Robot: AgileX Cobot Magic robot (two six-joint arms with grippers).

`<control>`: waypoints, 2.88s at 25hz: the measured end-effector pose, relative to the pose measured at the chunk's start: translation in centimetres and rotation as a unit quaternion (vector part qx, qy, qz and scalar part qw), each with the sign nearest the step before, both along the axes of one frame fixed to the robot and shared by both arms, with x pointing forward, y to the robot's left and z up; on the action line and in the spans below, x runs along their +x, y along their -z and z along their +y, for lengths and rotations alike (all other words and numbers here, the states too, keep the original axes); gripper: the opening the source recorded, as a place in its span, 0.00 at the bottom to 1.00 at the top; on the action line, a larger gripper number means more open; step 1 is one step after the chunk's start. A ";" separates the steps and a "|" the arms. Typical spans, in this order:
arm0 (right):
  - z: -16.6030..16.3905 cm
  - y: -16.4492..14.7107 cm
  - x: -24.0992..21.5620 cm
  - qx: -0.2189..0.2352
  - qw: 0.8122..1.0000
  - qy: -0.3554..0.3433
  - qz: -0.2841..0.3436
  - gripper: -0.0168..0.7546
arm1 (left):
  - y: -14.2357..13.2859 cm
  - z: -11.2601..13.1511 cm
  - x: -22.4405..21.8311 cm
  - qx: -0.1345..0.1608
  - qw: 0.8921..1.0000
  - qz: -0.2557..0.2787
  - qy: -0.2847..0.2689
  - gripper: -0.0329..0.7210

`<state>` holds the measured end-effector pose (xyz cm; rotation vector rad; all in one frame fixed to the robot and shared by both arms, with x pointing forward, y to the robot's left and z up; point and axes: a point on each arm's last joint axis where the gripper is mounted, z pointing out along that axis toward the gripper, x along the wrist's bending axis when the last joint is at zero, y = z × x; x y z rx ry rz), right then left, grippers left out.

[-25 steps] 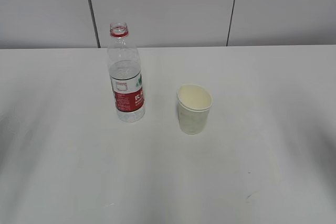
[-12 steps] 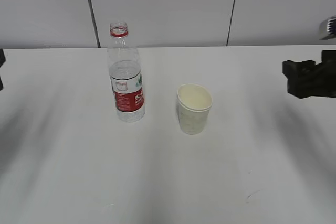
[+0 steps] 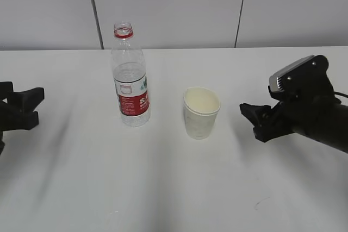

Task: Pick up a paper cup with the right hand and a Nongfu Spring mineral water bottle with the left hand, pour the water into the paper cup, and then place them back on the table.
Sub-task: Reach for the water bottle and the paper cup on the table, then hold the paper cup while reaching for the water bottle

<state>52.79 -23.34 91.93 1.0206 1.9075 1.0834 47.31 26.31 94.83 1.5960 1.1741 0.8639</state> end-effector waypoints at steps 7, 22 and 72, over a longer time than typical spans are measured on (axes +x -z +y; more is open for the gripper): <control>1.3 3.0 0.1 0.049 0.997 -0.055 0.008 0.78 | 2.2 -1.1 0.8 -0.020 0.998 -0.012 0.056 0.61; 2.7 7.7 1.6 0.102 0.989 -0.107 0.000 0.78 | 3.8 -1.7 1.1 -0.043 0.995 -0.017 0.084 0.60; 5.0 8.3 6.5 0.101 0.970 -0.215 -0.049 0.66 | 4.3 -3.3 2.0 -0.043 0.987 -0.027 0.155 0.61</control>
